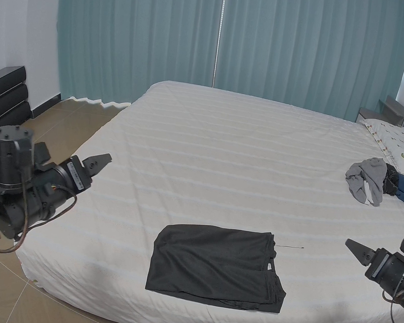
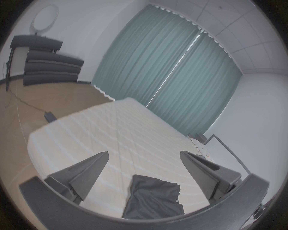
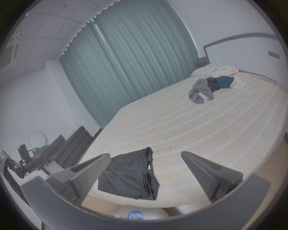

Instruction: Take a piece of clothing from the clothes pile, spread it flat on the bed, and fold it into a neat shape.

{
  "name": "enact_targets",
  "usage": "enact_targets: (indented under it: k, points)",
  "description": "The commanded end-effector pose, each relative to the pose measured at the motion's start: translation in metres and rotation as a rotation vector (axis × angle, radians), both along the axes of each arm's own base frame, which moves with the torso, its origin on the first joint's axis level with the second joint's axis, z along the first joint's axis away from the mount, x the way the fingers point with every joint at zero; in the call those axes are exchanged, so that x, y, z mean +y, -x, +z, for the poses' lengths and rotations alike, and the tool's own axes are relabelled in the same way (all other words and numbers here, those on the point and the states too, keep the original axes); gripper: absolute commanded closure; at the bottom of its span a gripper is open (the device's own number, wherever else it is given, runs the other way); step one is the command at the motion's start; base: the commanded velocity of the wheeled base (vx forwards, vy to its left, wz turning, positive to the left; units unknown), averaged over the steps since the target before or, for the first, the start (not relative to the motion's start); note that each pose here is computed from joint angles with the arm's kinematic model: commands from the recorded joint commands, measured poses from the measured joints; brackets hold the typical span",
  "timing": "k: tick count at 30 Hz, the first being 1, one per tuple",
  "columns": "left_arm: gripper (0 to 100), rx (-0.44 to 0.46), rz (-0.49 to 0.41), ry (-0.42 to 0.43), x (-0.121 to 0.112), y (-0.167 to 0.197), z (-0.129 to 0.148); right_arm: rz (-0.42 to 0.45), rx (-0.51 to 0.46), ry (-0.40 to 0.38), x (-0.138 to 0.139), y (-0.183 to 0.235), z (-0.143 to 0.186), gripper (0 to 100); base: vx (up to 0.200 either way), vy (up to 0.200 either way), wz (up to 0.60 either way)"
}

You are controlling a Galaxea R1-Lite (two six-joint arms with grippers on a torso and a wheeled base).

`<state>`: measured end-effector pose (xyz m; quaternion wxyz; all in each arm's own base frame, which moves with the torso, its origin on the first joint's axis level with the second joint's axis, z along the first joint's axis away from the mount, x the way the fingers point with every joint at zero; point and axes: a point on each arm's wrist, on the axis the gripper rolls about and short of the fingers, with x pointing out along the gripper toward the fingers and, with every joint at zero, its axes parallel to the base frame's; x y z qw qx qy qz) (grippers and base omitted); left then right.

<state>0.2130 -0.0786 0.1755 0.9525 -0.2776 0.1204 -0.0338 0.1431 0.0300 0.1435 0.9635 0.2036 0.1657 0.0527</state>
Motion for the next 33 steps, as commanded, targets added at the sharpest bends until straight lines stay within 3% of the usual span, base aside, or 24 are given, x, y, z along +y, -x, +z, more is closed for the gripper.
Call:
enact_targets:
  k: [1, 4, 10, 11, 13, 15, 24, 28, 33]
  points:
    - [0, -0.265, 0.149, -0.188, 0.051, 0.116, 0.039, -0.001, -0.229, 0.120, -0.026, 0.117, 0.022, 0, 0.000, 0.000, 0.00]
    - [0, -0.339, 0.219, -0.255, 0.068, 0.158, 0.043, -0.029, -0.230, 0.146, -0.032, 0.149, 0.014, 0, 0.000, 0.000, 0.00]
    - [0, -0.361, 0.331, -0.366, 0.086, 0.200, 0.034, -0.085, -0.284, 0.215, -0.033, 0.169, 0.006, 0, 0.000, 0.000, 0.00]
    - [0, -0.395, 0.386, -0.429, 0.093, 0.222, 0.028, -0.112, -0.305, 0.274, -0.033, 0.177, 0.002, 0, 0.000, 0.000, 0.00]
    - [0, -0.404, 0.409, -0.449, 0.095, 0.230, 0.025, -0.118, -0.310, 0.290, -0.033, 0.181, 0.001, 0, 0.000, 0.000, 0.00]
    - [0, -0.419, 0.500, -0.509, 0.098, 0.255, 0.016, -0.127, -0.310, 0.326, -0.033, 0.194, -0.003, 0, 0.000, 0.000, 0.00]
    - [0, -0.443, 0.594, -0.522, 0.096, 0.270, 0.010, -0.130, -0.363, 0.390, -0.030, 0.205, -0.006, 0, 0.000, 0.000, 0.00]
    - [0, -0.400, 0.719, -0.588, 0.087, 0.276, 0.005, -0.128, -0.389, 0.399, -0.030, 0.206, -0.003, 0, 0.000, 0.000, 0.00]
    - [0, -0.387, 0.683, -0.601, 0.088, 0.275, -0.002, -0.066, -0.402, 0.391, -0.029, 0.204, -0.005, 0, 0.000, 0.000, 0.00]
